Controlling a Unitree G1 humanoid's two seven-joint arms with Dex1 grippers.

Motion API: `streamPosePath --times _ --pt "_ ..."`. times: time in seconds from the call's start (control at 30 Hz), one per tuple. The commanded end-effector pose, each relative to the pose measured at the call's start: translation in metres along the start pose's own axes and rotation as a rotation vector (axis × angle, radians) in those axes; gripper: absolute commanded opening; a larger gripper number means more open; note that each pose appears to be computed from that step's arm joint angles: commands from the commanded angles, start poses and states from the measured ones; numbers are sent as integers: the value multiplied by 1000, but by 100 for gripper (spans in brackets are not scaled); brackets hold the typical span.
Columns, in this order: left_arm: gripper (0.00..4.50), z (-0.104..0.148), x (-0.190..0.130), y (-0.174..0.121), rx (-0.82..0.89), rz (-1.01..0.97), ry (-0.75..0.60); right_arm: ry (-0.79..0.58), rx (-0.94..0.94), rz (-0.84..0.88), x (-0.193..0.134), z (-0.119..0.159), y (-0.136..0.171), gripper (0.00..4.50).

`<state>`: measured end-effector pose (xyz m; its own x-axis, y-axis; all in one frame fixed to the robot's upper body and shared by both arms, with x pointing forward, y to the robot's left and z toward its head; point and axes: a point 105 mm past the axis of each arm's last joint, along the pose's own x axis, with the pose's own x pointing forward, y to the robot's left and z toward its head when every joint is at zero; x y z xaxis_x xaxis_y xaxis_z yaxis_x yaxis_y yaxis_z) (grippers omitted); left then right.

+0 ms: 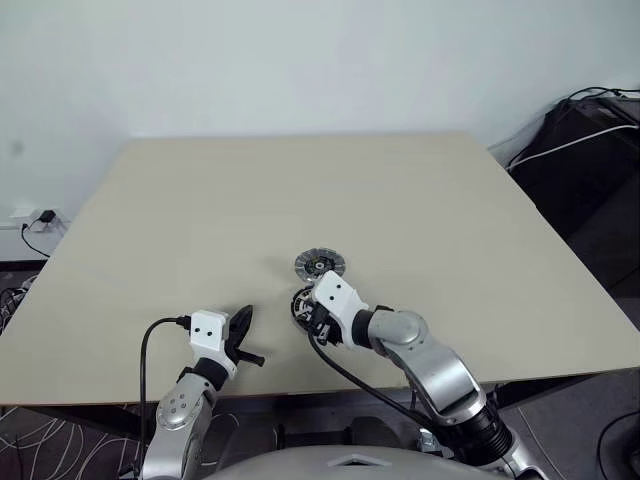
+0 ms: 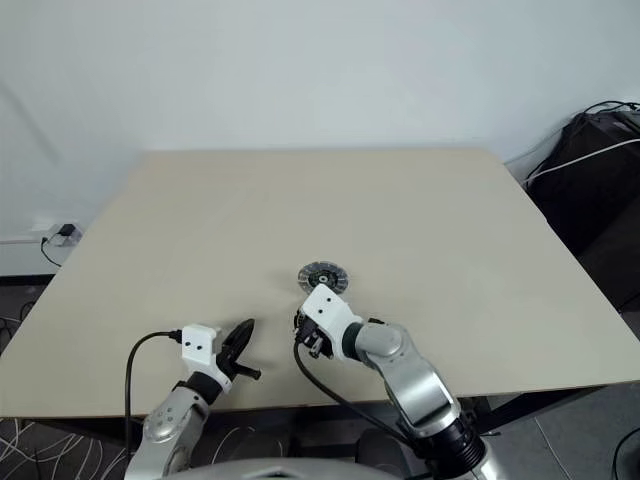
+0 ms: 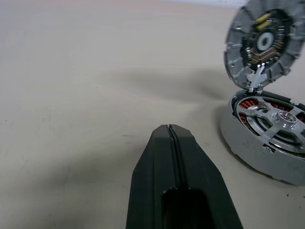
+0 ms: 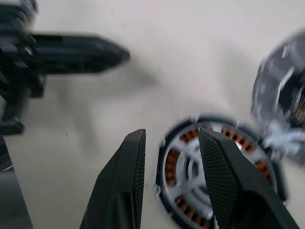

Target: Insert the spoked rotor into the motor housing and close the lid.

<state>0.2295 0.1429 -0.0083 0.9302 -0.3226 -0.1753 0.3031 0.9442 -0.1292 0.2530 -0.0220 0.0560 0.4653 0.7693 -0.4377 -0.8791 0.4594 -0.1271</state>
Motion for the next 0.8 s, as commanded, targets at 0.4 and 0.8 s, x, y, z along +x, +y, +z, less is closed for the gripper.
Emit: streamPosePath --times 0.4,0.8 --pt "0 7 1 -1 3 -1 -31 61 -686 219 -23 -20 -26 190" --pt "0 7 2 -1 -3 8 -38 204 -790 376 -25 -45 -37 190"
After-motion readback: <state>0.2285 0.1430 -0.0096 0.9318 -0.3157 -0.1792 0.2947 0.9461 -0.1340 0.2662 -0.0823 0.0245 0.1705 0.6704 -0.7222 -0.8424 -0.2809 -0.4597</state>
